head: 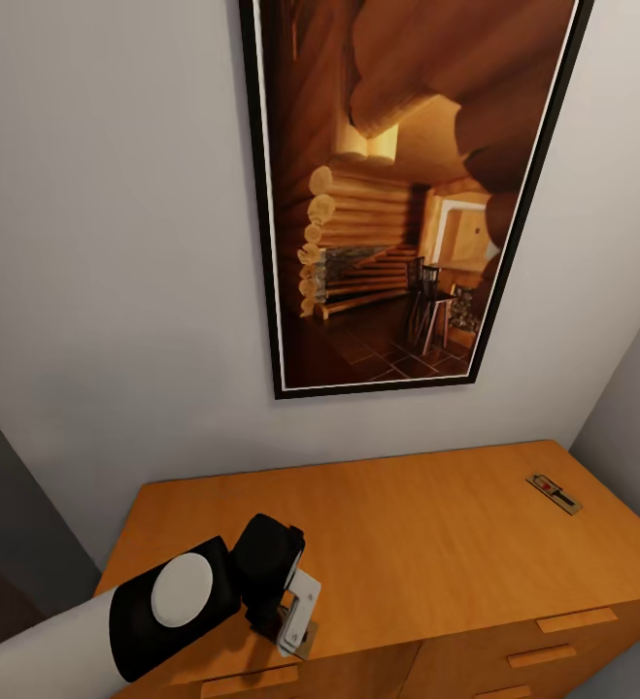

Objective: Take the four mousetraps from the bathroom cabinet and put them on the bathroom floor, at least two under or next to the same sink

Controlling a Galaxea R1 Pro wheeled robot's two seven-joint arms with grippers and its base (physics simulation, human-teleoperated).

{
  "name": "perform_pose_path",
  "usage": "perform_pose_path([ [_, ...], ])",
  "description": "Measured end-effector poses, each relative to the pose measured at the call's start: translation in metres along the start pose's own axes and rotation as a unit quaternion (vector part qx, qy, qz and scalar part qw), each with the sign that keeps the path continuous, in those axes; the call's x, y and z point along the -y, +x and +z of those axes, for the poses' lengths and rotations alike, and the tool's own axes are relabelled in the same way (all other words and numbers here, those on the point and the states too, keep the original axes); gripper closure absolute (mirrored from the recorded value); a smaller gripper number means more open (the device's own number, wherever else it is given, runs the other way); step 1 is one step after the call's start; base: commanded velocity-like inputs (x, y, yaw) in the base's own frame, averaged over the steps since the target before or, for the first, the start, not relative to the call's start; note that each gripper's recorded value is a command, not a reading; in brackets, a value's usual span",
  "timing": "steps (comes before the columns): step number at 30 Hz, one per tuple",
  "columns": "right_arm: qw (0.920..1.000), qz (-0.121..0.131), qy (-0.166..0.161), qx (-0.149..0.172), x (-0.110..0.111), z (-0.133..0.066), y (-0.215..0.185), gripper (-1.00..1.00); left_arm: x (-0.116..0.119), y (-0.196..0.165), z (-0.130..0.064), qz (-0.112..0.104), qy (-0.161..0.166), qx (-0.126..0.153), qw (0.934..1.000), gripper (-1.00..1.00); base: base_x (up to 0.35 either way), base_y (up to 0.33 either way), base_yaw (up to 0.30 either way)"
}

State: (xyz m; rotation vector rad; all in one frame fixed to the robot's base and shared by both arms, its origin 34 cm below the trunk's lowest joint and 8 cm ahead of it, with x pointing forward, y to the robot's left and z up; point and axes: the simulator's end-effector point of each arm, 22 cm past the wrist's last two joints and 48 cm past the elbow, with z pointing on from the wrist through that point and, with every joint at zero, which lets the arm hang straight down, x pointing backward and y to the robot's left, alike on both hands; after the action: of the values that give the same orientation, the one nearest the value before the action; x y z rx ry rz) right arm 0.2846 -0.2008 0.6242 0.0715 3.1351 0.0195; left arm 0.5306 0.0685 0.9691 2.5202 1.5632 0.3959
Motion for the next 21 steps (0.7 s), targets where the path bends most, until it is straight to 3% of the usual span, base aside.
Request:
perform_pose_path([
  [21, 1.0, 0.001, 0.0, 0.006, -0.0009, -0.0001, -0.0026, -1.0, 0.001, -0.0023, 0.0009, -0.003, 0.002, 0.0, 1.0, -1.0, 0.0, 0.0, 0.0],
])
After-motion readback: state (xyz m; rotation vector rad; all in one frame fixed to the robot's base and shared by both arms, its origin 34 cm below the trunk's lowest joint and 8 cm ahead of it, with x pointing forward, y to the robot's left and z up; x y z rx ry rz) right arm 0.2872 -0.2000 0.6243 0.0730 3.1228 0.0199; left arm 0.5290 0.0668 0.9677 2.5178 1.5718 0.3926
